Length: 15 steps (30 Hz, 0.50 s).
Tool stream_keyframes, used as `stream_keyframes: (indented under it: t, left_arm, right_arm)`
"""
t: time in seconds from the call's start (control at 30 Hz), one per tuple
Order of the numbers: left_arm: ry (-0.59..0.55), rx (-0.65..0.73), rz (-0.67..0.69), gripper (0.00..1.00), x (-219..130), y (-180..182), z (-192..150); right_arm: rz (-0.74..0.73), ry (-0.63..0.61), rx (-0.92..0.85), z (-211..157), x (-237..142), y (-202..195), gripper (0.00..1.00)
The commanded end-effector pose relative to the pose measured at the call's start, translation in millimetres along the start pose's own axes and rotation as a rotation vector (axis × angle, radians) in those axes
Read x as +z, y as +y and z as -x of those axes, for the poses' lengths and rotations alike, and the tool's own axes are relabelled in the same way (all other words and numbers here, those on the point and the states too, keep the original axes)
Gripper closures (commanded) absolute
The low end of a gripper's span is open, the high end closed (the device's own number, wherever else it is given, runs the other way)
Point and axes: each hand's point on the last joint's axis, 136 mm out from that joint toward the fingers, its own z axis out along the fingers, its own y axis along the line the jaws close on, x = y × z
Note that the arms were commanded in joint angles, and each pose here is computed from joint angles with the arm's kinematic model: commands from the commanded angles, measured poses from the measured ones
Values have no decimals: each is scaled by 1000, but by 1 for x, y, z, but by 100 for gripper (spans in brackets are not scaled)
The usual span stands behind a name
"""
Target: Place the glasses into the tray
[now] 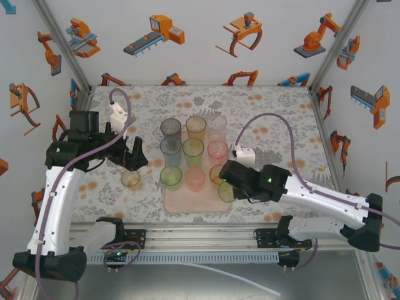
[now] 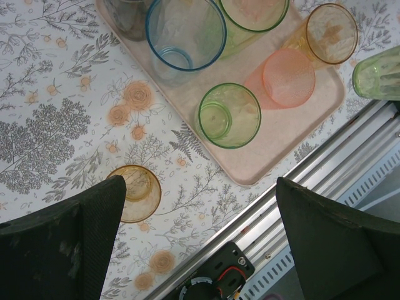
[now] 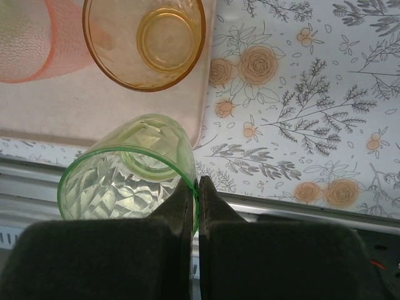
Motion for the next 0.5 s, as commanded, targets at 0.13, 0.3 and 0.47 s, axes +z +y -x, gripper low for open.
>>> stream_keyframes:
  t: [0.13, 0.3, 0.47]
  left_arm:
    - [-26, 8, -7, 3, -7, -5, 7]
    - [-25, 9, -5, 3, -7, -5, 6]
    - [-28, 11, -4, 3, -8, -6, 6]
  right_arm:
    - [-30, -21, 64, -5, 11, -5, 99]
    - [-21, -17, 87, -12, 19, -7, 99]
    - [-17, 0, 96, -18, 28, -4, 99]
